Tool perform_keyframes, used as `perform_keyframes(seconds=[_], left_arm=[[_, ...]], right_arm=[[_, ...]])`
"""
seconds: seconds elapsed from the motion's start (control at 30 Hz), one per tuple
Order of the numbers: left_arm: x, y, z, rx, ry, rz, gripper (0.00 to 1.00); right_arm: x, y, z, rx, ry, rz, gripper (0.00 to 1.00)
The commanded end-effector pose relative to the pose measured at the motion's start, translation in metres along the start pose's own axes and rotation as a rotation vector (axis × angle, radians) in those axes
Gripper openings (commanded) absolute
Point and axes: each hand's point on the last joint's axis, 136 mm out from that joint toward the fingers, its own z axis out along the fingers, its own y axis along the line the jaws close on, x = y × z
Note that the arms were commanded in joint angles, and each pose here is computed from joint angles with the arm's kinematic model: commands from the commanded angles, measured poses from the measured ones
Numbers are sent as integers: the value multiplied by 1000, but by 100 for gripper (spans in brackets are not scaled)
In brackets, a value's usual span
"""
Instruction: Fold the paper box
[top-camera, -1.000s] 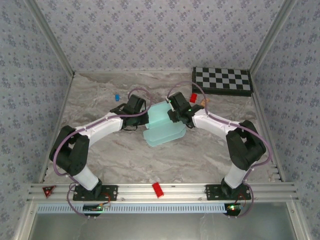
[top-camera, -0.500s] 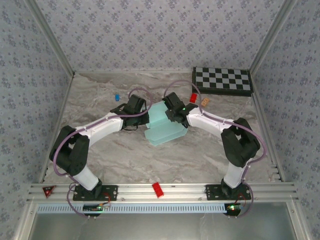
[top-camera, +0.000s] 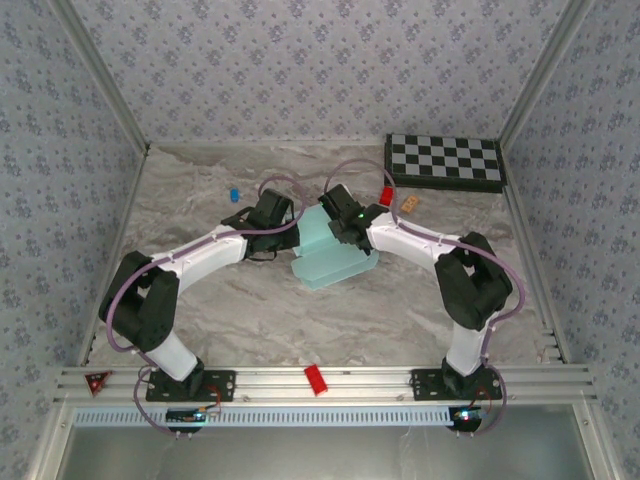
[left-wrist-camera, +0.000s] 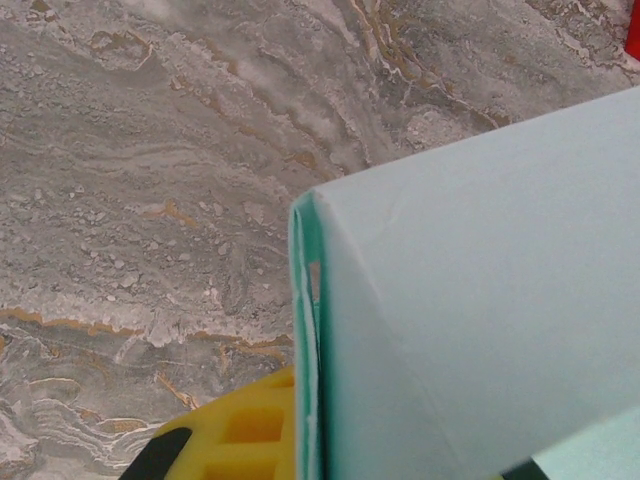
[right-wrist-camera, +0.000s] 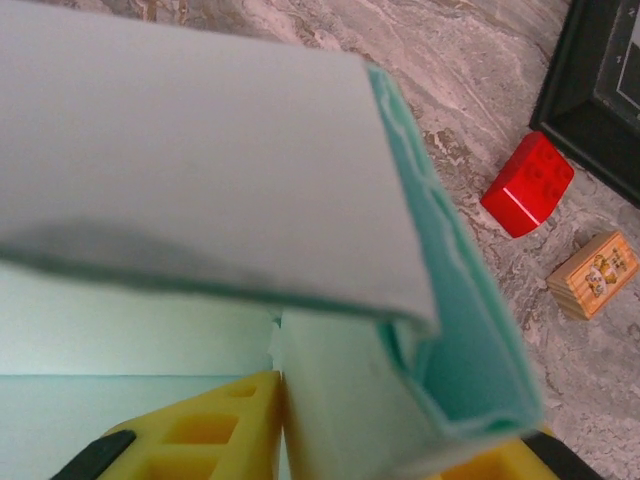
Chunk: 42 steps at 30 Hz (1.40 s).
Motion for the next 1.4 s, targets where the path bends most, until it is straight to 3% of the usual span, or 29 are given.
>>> perform_keyframes(seconds=[0.0,0.27,0.43,0.83,1.37], left_arm=[[-7,-5,-6,10,-3,2,0],[-7,-7,-6,15,-2,1,0],[-7,-6,-6,14,-3,0,0],[-6,-5,-6,7,-1,1,0],[-6,-1,-5,-16,4,-1,0]], right_arm=[[16,-7,7,-21,74,23,27],[15,-2,7,-147,66,122,27],[13,-8,7,-128,53,145,26],[23,-49,9,215,87,116,21],[42,-63,8,403,170,72,17]])
